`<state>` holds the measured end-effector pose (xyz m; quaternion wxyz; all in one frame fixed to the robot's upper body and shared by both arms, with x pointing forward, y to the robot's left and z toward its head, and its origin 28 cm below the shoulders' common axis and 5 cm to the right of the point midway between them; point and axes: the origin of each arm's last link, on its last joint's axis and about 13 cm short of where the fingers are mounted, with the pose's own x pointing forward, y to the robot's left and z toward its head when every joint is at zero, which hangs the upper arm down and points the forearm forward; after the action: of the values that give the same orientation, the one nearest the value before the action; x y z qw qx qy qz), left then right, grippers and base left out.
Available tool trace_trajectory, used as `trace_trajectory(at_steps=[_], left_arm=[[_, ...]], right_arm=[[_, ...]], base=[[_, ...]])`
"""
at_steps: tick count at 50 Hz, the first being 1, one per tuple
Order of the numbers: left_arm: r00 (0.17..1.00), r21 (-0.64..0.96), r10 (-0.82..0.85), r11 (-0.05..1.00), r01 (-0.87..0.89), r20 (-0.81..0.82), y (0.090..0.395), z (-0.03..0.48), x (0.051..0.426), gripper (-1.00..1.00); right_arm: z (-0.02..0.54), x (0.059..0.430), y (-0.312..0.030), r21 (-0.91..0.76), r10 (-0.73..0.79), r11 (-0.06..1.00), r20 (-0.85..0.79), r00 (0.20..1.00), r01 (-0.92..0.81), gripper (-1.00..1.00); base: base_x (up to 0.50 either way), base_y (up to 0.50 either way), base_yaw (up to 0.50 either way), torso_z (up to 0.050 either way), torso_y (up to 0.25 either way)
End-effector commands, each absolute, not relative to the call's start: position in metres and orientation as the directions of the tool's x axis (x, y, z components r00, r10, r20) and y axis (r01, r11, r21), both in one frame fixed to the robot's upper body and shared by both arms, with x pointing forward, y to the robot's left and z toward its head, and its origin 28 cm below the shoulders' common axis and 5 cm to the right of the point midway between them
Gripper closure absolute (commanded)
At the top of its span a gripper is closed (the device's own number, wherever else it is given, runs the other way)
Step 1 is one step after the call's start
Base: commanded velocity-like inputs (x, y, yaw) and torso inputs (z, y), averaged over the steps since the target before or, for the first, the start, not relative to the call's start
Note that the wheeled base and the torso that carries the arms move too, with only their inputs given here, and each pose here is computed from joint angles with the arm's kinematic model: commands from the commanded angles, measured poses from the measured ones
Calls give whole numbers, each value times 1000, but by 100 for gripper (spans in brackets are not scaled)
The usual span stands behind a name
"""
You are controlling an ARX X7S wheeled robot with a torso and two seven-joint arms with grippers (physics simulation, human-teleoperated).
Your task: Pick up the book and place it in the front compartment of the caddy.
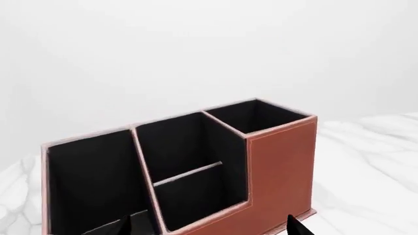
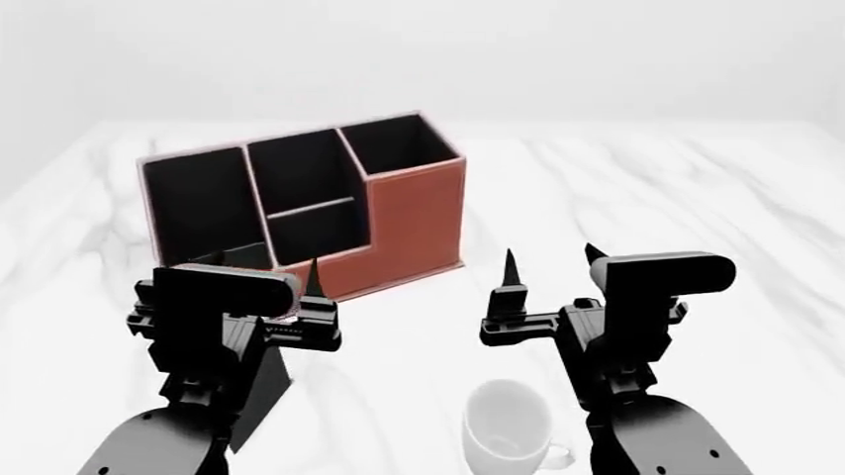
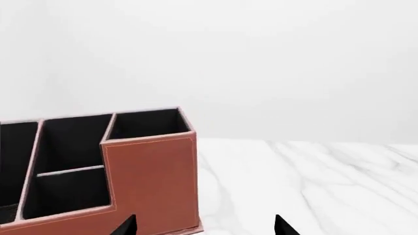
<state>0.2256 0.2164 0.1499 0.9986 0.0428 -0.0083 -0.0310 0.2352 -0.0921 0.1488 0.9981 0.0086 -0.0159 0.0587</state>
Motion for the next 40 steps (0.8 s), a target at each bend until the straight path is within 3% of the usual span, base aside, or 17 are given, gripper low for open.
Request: trace_trajectory(at_steps=[1, 35, 40], left_arm=[[998, 88, -61, 994, 59, 15, 217, 150, 225, -100], [998, 91, -59, 994, 57, 17, 217, 152, 224, -100], [998, 90, -58, 994, 57, 17, 217, 151, 223, -100]], right_arm=[[149, 235, -92, 16, 121, 992, 34, 992, -121, -100], [150, 235, -91, 25, 124, 992, 31, 992, -125, -100], [149, 234, -91, 18, 123, 992, 33, 992, -124, -100]], base=[[500, 0, 0, 0, 0], [500, 0, 0, 0, 1], [0, 0, 0, 0, 4]])
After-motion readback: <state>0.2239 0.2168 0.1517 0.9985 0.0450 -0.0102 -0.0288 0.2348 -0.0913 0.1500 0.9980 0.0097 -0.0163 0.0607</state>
